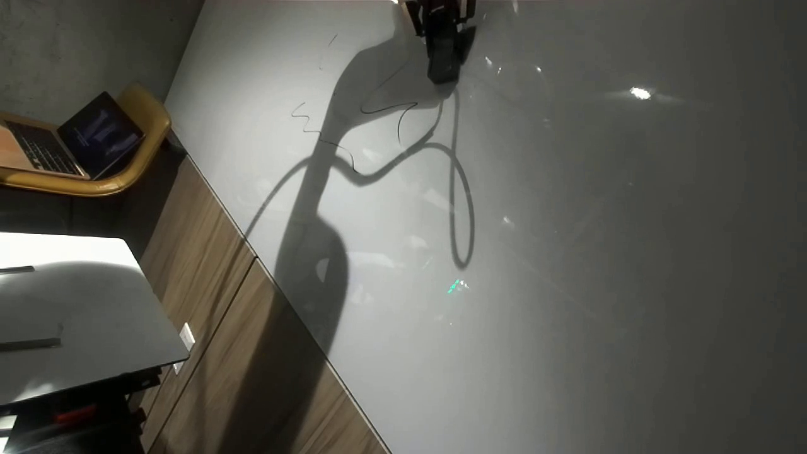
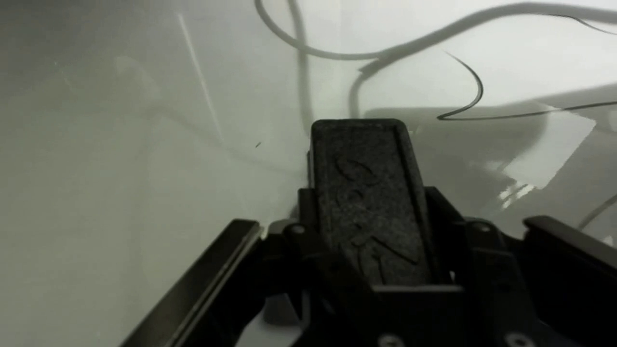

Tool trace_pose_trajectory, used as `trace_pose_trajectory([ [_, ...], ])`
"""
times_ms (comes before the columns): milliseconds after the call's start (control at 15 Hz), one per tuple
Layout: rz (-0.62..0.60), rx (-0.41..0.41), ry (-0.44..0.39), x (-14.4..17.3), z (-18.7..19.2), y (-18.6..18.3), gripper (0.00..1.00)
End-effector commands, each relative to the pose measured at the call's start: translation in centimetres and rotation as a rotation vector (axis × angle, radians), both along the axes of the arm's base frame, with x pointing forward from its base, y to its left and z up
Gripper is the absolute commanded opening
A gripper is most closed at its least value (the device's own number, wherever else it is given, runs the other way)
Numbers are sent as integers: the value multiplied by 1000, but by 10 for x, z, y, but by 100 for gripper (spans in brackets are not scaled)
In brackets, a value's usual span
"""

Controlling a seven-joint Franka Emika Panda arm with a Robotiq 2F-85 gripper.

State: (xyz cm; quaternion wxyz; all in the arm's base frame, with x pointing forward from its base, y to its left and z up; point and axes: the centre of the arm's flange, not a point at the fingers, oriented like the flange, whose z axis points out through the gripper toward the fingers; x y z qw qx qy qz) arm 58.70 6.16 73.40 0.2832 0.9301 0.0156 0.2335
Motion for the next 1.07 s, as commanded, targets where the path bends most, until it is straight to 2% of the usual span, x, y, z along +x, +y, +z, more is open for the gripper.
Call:
trace_pose_trajectory([
  [0, 34, 54, -20, 32, -30, 0, 30],
  [467, 79, 75, 22, 50, -56, 44, 30],
  [1000, 182, 72, 101, 64, -102, 160, 30],
])
